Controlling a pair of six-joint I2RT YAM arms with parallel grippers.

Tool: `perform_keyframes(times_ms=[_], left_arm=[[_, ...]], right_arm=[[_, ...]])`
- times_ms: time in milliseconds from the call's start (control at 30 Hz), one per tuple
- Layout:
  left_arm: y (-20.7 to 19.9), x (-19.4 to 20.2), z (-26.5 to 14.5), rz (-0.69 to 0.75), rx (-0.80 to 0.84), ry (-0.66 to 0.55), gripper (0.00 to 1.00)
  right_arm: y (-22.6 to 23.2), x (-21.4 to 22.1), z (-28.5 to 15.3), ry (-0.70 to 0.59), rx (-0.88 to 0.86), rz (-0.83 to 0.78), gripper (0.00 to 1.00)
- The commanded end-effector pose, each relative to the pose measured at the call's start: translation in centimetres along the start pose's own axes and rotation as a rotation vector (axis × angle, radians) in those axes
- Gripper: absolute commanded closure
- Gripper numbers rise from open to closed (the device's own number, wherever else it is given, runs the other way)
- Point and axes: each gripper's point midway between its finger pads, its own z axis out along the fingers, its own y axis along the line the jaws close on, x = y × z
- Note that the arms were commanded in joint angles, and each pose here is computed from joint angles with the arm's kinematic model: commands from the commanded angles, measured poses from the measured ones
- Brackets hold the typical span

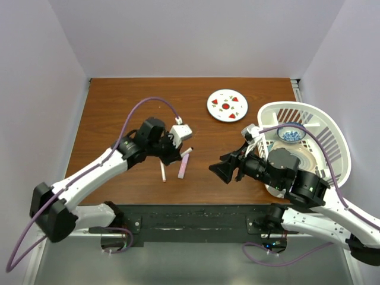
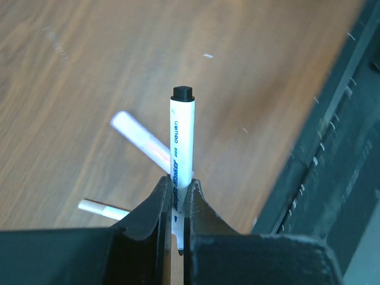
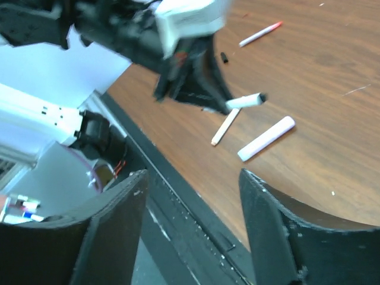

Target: Insert the pens into the pen caps

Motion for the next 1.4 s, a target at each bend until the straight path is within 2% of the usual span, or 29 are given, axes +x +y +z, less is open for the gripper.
perform_keyframes(times_ms=[0, 133, 200, 467, 667, 800, 833, 867, 1000, 1100, 1167, 1267, 1367], left_arm=[[-4.3, 0.0, -2.1, 0.244, 0.189, -0.149, 1.0], [-7.1, -1.7, -4.4, 0.356, 0.297, -0.313, 1.0], [-7.6, -1.9, -5.0, 0.384, 0.309, -0.348, 1.0], [-9.0, -1.3, -5.4, 0.427, 0.388, -0.361, 1.0], [-8.9, -1.3, -5.4, 0.441, 0.386, -0.363, 1.0], [-8.6, -1.6, -5.6, 0.443, 0.361, -0.367, 1.0], [-8.6, -1.7, -5.6, 0.445, 0.359, -0.369, 1.0], [-8.5, -1.8, -5.8, 0.449, 0.352, -0.375, 1.0], [-8.2, -2.1, -5.9, 0.452, 0.326, -0.382, 1.0], [-8.2, -2.2, -6.0, 0.456, 0.322, -0.381, 1.0], [-8.1, -2.3, -6.0, 0.457, 0.323, -0.379, 1.0], [-8.1, -2.3, -5.9, 0.453, 0.32, -0.371, 1.0], [-7.9, -2.1, -5.7, 0.442, 0.313, -0.36, 1.0]], right_arm=[[2.1, 0.2, 0.1, 0.063, -0.095, -0.011, 0.32], [3.3, 0.9, 1.3, 0.101, -0.164, -0.021, 0.31], [4.4, 1.4, 2.3, 0.155, -0.211, -0.025, 0.31], [4.4, 2.8, 6.7, 0.221, -0.195, -0.029, 0.35], [4.5, 2.8, 8.5, 0.229, -0.192, -0.025, 0.46], [4.2, 3.9, 9.1, 0.265, -0.186, -0.025, 0.7], [4.3, 4.1, 9.1, 0.271, -0.192, -0.024, 0.79], [4.2, 4.4, 9.1, 0.277, -0.194, -0.02, 0.81], [4.2, 4.9, 8.9, 0.287, -0.202, -0.013, 0.85], [4.4, 5.2, 8.6, 0.308, -0.217, -0.013, 0.74], [4.6, 5.3, 8.5, 0.309, -0.225, -0.009, 0.71], [4.6, 5.2, 8.5, 0.301, -0.225, -0.003, 0.75], [4.7, 5.3, 8.7, 0.306, -0.231, -0.002, 0.87]])
